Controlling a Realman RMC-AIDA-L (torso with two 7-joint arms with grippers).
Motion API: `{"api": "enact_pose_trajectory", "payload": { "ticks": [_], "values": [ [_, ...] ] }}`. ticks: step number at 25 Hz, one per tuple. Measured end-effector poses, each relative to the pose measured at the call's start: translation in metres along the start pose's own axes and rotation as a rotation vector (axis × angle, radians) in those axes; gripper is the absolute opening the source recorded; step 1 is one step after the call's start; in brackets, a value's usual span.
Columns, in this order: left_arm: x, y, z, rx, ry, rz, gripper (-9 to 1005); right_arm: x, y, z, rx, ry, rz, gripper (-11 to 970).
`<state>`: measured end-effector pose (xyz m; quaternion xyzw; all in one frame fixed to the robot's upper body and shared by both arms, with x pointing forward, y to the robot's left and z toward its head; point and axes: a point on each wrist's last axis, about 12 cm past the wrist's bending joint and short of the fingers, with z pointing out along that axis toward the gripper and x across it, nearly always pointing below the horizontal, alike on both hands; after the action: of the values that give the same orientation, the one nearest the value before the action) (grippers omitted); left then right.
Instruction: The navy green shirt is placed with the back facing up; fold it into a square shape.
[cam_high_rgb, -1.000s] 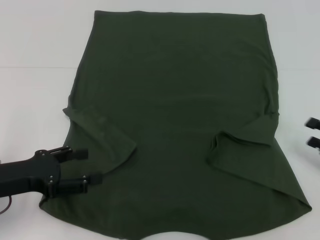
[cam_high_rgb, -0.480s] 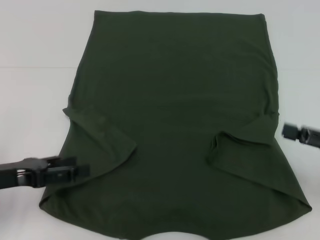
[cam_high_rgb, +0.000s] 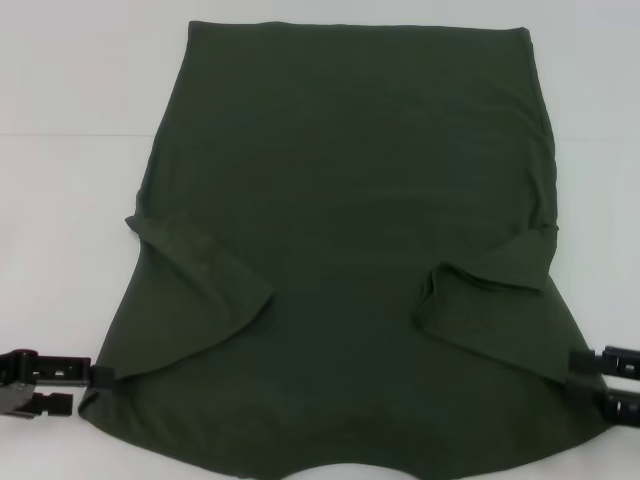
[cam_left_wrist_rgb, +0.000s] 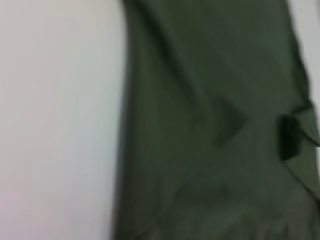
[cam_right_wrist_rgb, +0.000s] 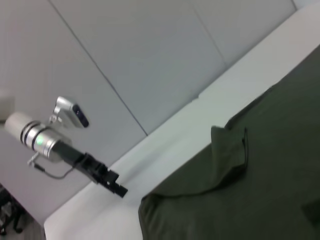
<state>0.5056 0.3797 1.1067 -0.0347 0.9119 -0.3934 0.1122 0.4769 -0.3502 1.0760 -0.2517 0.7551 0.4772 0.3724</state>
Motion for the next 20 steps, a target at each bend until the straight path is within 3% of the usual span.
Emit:
{"api": "enact_pose_trajectory", "payload": {
  "ticks": [8, 20],
  "values": [
    [-0.017, 0.001, 0.010, -0.121, -0.011, -0.071, 891, 0.005, 0.000, 0.003, 0.000, 0.017, -0.015, 701],
    [-0.023, 0.002, 0.022, -0.168, -0.006, -0.074, 877, 0.008, 0.000, 0.007, 0.001, 0.049, 0.001, 707]
  ]
}}
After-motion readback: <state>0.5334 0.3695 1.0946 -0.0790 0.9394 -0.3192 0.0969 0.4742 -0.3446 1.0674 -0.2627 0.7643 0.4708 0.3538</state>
